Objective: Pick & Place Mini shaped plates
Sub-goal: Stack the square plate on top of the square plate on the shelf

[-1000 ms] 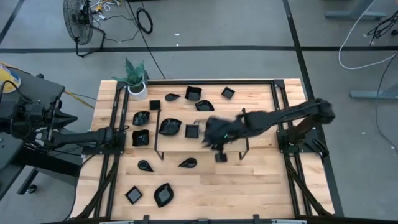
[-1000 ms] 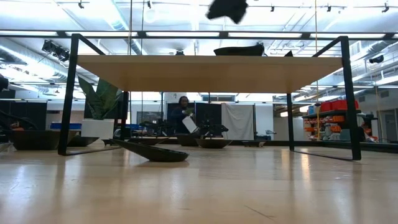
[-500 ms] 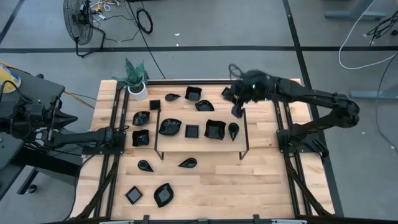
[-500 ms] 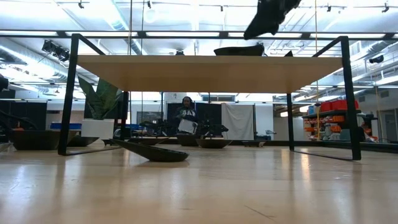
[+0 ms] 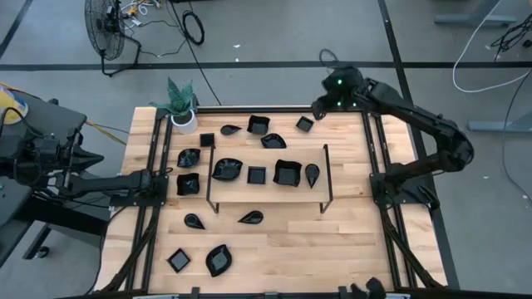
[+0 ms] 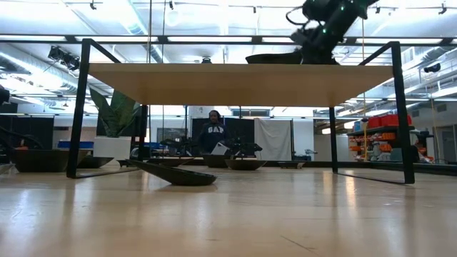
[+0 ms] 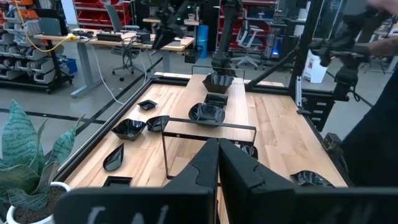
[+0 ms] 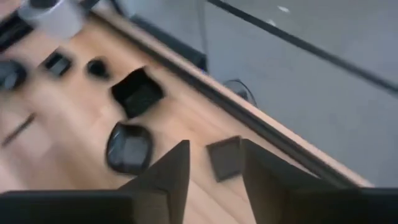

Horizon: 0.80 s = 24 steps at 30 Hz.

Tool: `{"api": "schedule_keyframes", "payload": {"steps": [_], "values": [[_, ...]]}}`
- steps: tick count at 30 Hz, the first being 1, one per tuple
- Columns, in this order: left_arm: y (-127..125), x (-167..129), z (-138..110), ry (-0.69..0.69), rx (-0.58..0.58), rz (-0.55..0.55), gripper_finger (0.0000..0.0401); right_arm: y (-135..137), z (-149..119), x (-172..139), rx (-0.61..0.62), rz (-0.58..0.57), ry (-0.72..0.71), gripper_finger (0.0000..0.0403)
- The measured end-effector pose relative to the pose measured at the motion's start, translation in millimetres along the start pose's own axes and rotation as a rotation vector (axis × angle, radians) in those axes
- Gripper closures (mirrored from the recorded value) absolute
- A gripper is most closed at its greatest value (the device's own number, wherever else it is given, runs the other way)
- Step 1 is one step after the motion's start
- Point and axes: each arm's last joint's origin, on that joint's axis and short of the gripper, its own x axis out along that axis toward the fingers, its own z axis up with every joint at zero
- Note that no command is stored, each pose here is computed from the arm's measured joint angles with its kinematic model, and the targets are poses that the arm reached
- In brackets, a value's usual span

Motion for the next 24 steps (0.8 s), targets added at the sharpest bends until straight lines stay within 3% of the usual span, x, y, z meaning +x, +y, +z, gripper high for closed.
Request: {"api": "schedule_keyframes", "payload": {"steps": [5, 14, 24], "values": [[0.1, 0.0, 0.0, 0.000, 0.000, 0.000, 0.0383, -22.8, 2.3, 16.3, 0.262, -0.073, 0.036, 0.0213], [0.0, 0.0, 0.0, 0.000, 0.000, -0.001, 0.0383, -39.5, -3.6, 61.7, 0.567, -0.139, 0.154, 0.0169], [0.0, 0.0, 0.0, 0.000, 0.000, 0.000, 0.0383, -43.3, -19.0, 108.1, 0.607, -0.132, 0.326, 0.0149]]}}
